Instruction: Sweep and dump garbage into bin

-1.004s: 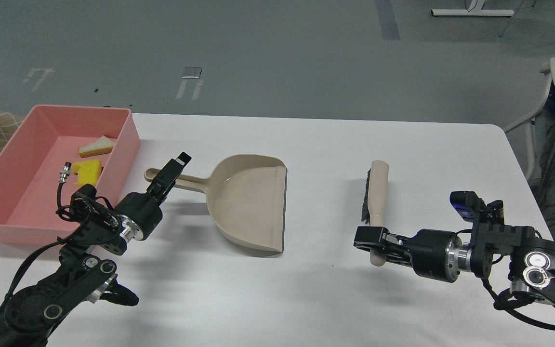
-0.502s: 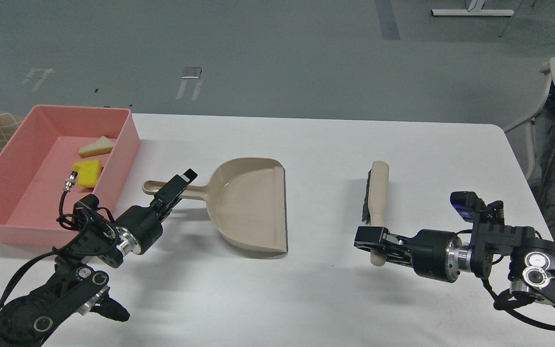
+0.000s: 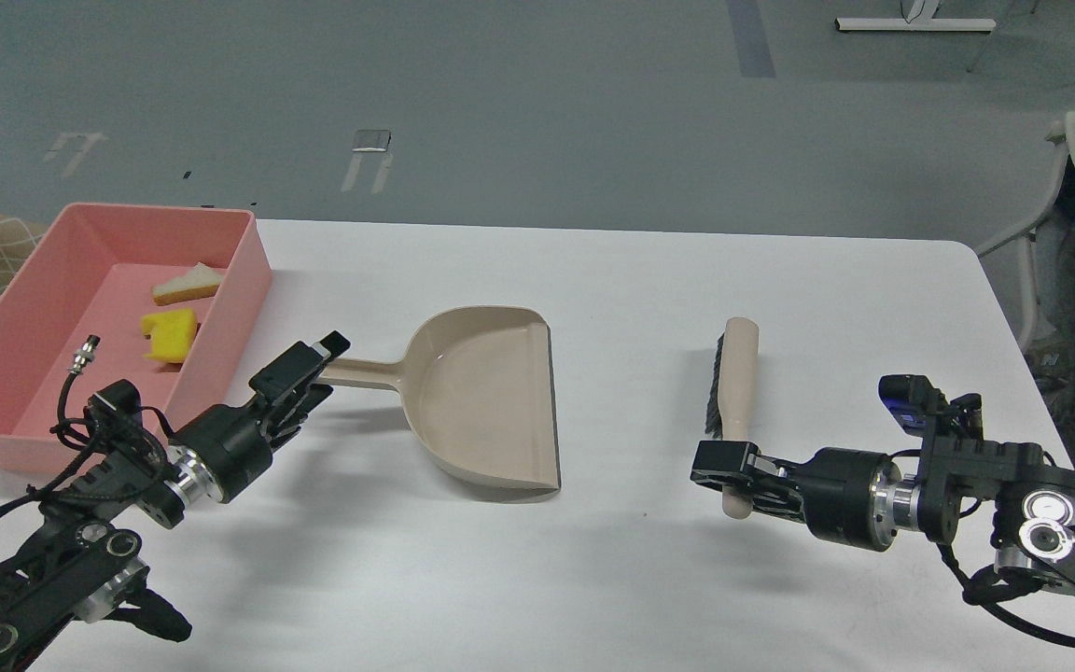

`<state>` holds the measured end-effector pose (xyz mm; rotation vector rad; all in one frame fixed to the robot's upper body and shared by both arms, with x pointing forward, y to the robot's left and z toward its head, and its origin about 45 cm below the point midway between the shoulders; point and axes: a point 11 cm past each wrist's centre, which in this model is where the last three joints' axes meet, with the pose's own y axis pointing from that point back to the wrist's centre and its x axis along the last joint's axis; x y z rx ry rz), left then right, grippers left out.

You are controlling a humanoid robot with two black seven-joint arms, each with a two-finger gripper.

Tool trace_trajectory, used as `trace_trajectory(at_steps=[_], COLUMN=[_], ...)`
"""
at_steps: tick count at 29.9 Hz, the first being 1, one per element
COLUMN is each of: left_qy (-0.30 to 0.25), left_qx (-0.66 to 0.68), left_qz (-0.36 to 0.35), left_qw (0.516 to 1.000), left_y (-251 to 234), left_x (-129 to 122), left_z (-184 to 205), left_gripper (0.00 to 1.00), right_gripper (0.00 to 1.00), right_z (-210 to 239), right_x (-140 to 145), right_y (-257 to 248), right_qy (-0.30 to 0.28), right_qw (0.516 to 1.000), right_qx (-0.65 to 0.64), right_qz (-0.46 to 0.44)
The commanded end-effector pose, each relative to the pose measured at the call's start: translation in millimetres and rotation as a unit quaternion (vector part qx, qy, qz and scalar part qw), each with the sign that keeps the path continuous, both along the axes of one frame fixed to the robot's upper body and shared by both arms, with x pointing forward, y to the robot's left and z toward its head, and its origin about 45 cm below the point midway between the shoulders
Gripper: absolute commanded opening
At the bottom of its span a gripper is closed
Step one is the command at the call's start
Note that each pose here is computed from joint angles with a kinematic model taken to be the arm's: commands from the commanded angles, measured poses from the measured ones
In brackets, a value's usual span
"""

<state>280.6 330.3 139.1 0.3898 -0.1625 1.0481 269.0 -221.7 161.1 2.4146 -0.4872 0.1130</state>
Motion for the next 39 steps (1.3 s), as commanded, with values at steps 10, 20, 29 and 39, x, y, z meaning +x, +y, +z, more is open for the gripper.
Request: trace_trajectory(at_steps=[10,20,29,39], left_qy=[0.003,0.034,0.054,-0.009], left_qx=[-0.053,-0.053,-0.048,-0.129], left_qz=[0.000,-0.002,-0.030,-0.016], left_qw=[0.999,0.998,0.997,0.992], left_y=[22,27,40,70], left_x=[5,-14,-24,-2], left_z=[24,9,17,83], left_gripper=[0.98,0.98,0.98,0.98], right_gripper=[0.36,0.39,0.47,0.91], right_z=[0,8,39,97], right_x=[0,5,29,76], right_y=[-7,-18,-38,-61], right_qy=[0.000,0.002,-0.031,-0.117], right_qw=[1.000,1.000,0.997,0.981], right_qx=[-0.009,-0.002,0.019,0.071], right_qz=[-0.003,-0.021,-0.064,-0.134])
